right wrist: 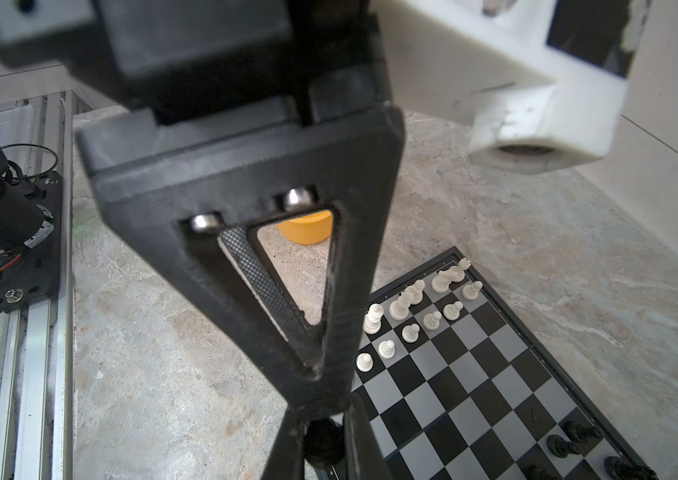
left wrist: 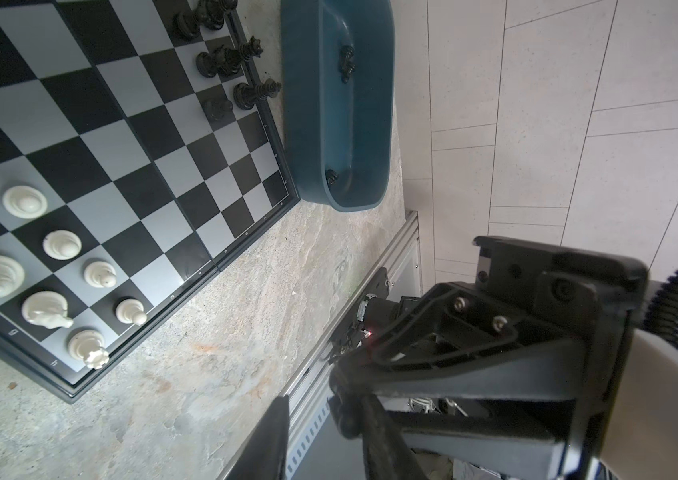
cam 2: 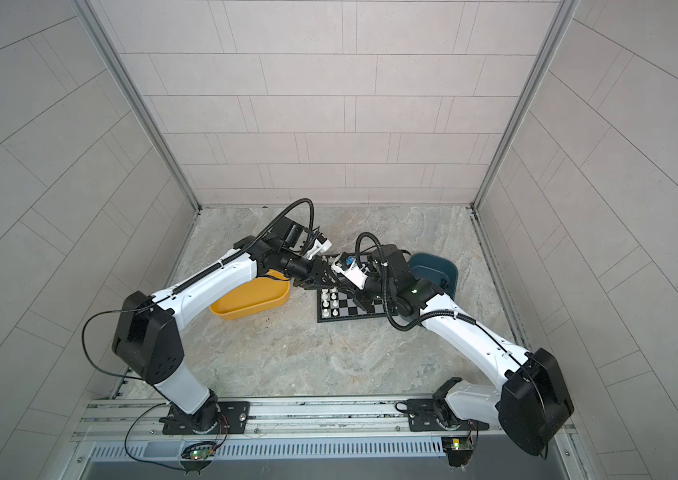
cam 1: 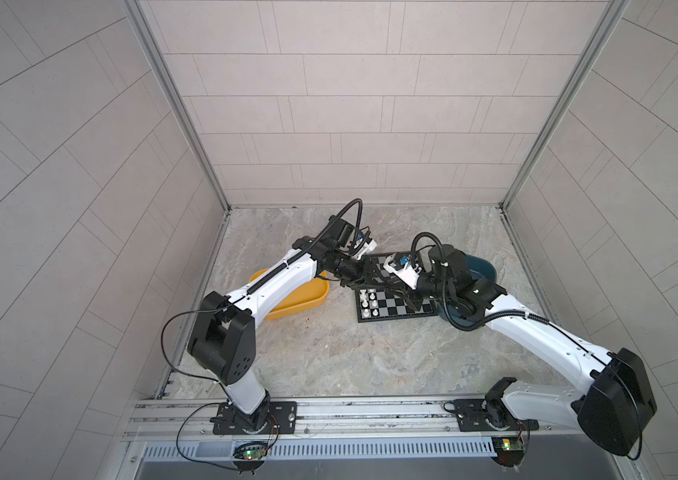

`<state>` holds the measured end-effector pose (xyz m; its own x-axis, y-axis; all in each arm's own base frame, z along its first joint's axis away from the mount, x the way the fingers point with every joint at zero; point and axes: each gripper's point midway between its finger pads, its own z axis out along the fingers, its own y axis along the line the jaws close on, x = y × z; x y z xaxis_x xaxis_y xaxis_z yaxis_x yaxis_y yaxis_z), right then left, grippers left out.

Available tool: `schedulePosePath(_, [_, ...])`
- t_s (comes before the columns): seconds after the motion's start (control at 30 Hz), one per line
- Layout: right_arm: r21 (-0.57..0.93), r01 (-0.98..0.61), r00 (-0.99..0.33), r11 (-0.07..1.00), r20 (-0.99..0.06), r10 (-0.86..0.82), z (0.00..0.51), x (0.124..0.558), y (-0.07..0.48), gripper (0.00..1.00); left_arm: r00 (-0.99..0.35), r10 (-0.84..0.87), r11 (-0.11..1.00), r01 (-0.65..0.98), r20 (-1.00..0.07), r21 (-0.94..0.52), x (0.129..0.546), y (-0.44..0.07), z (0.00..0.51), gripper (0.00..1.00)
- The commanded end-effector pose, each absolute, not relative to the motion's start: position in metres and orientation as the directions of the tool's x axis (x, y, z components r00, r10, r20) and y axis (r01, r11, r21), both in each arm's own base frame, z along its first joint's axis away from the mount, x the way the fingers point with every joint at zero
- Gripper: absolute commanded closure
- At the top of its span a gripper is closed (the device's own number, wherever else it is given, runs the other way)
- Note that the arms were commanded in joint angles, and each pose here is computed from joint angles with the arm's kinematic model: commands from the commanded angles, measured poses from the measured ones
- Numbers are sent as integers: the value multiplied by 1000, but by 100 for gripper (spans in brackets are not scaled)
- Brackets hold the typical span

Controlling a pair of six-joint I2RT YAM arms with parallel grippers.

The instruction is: Set up the chess pieces on the board

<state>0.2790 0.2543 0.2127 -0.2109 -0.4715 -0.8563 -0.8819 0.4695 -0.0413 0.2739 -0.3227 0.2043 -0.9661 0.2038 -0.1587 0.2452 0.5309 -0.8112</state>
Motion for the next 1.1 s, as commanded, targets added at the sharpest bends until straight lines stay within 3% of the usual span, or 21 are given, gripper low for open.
schedulePosePath(0.0, [-69, -879, -163, 472, -887, -433, 231, 280, 254, 100, -967, 217, 533, 233, -135, -813, 271, -328, 204, 69])
schedulePosePath(0.17, [-71, -871, -163, 486, -892, -421, 234, 282, 254, 100, -970, 229, 524, 191, -79, -830, 263, -335, 200, 79])
schedulePosePath(0.3, [-68, -865, -163, 496, -899, -408, 240, 282, 253, 100, -978, 207, 500, 138, -37, -855, 262, -343, 200, 99])
schedulePosePath(0.37, [-61, -859, -163, 508, -909, -384, 250, 280, 251, 100, -985, 171, 466, 99, -20, -879, 266, -348, 204, 100])
schedulePosePath(0.47, [0, -818, -216, 576, -927, -306, 269, 280, 236, 70, -990, 133, 452, 108, -52, -886, 274, -351, 211, 100])
schedulePosePath(0.53, [57, -757, -267, 651, -936, -229, 282, 281, 216, 44, -984, 150, 529, 165, -100, -833, 274, -344, 202, 100])
schedulePosePath(0.57, [74, -712, -297, 698, -933, -204, 286, 283, 203, 37, -977, 167, 569, 204, -131, -797, 274, -343, 198, 100])
schedulePosePath(0.67, [145, -481, -443, 865, -891, -97, 287, 295, 146, 1, -941, 263, 703, 337, -212, -626, 270, -338, 183, 100])
schedulePosePath(0.73, [222, -231, -559, 947, -827, 58, 279, 302, 96, 1, -916, 325, 750, 402, -237, -526, 271, -343, 175, 100])
schedulePosePath(0.83, [326, 71, -658, 943, -695, 290, 250, 301, 39, 1, -881, 397, 797, 469, -256, -379, 278, -352, 158, 100])
schedulePosePath(0.93, [349, 267, -649, 898, -624, 435, 218, 296, 2, 1, -850, 459, 811, 519, -257, -269, 283, -368, 143, 100])
schedulePosePath(1.07, [290, 365, -627, 885, -626, 464, 200, 290, -18, 1, -828, 505, 813, 552, -246, -188, 291, -390, 123, 100])
